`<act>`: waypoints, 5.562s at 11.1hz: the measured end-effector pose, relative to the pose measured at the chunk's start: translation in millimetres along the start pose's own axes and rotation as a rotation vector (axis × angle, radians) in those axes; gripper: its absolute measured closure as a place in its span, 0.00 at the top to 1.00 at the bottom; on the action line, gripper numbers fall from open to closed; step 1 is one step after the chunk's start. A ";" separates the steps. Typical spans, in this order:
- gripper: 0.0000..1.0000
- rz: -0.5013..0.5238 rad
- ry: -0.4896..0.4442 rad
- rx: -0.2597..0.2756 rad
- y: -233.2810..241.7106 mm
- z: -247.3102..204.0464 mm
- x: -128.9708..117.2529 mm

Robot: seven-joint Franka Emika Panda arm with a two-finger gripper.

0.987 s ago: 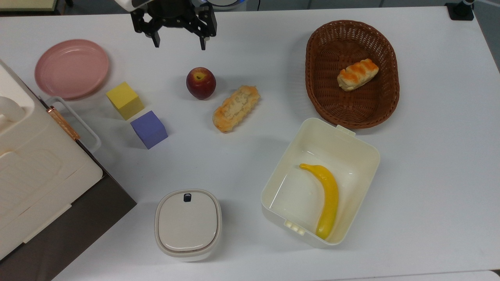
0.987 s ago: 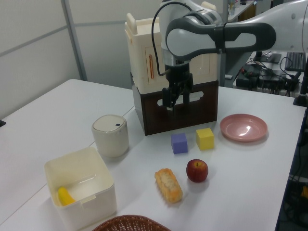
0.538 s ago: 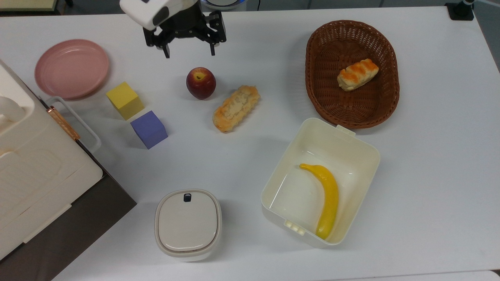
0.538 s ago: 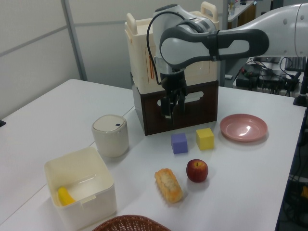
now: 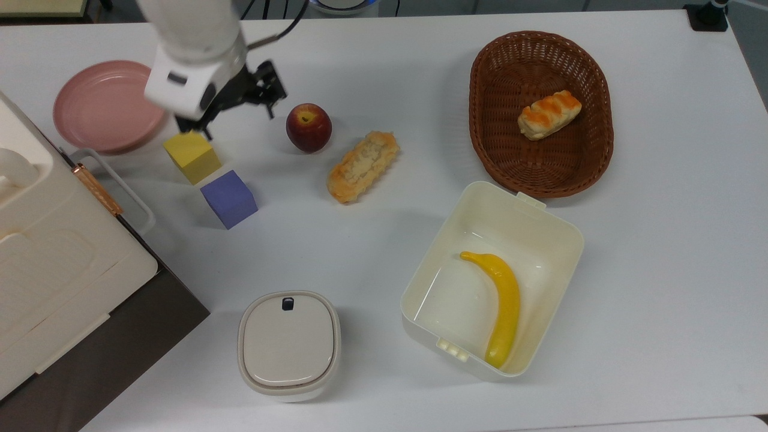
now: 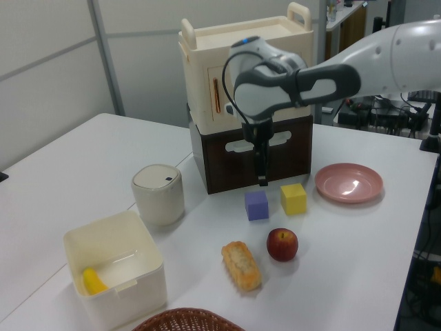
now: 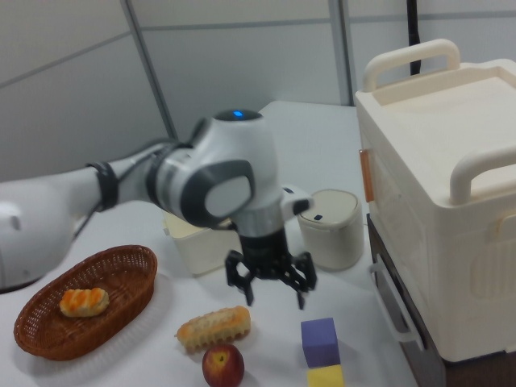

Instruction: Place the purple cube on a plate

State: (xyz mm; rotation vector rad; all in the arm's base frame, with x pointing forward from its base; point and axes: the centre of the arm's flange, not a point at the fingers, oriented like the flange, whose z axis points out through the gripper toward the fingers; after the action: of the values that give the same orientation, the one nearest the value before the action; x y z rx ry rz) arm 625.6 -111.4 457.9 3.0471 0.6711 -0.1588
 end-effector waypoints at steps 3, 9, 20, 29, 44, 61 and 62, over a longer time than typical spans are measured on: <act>1.00 -0.037 0.016 -0.037 23.6 40.6 13.3; 1.00 -0.043 0.023 -0.061 39.1 84.9 26.6; 0.80 -0.002 0.043 -0.068 50.6 125.1 36.5; 0.60 0.117 0.048 -0.080 71.4 7.2 -52.3; 1.00 0.049 -0.002 -0.018 187.0 27.3 -247.5; 1.00 0.522 0.068 -0.073 -112.1 -109.7 -14.9; 1.00 0.521 0.078 -0.070 -115.9 -118.0 -19.2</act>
State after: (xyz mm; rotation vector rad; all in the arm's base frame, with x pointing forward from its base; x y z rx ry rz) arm 570.9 -9.7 577.9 3.0455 -0.1279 -0.0051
